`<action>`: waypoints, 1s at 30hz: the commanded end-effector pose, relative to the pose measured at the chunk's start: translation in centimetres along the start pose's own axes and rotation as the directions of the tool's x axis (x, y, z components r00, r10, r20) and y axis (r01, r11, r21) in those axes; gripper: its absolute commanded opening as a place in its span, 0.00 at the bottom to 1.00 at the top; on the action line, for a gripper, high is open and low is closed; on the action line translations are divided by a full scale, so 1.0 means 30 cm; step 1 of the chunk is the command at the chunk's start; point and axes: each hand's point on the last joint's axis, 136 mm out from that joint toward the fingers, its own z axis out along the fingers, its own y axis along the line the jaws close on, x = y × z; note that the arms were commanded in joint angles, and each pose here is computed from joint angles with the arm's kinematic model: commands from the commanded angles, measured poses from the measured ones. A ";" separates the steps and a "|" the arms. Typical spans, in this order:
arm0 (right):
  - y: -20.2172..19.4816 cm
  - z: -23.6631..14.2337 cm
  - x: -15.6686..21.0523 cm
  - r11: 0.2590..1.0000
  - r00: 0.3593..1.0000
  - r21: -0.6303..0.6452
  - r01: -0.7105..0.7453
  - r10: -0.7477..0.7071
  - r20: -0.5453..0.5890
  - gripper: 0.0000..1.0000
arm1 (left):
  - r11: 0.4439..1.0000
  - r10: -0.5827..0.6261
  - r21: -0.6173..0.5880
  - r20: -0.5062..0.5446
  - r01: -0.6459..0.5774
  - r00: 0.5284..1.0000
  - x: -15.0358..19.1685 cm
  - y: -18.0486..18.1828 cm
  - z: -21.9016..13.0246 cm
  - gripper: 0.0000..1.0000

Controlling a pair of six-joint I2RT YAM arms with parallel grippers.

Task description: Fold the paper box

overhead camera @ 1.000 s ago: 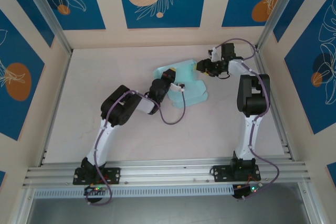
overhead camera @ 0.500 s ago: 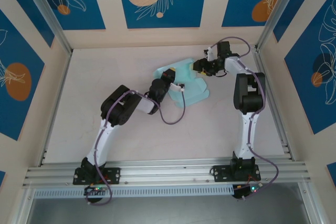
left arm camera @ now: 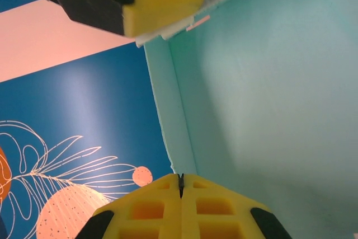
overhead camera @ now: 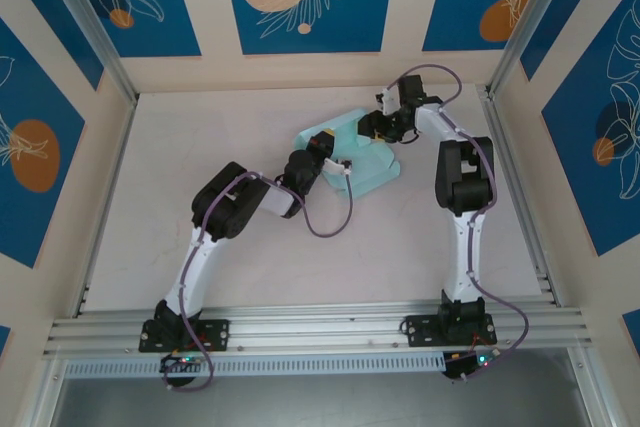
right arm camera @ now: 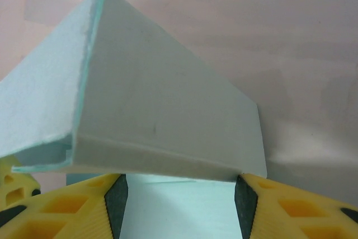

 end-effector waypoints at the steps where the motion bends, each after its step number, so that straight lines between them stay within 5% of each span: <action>1: 0.002 0.027 -0.008 1.000 0.999 0.001 0.018 -0.017 -0.027 0.56 | 0.995 -0.012 0.099 0.092 0.003 0.996 -0.049 -0.100 -0.025 0.00; 12: -0.046 0.014 -0.055 0.994 1.000 0.110 0.027 -0.028 0.009 0.62 | 0.994 -0.029 0.103 0.099 0.018 0.995 -0.042 -0.092 -0.022 0.00; 30: 0.005 0.020 -0.106 0.993 0.994 0.053 0.106 -0.108 0.029 0.59 | 0.983 -0.125 0.155 0.140 0.102 0.982 -0.061 -0.052 -0.018 0.00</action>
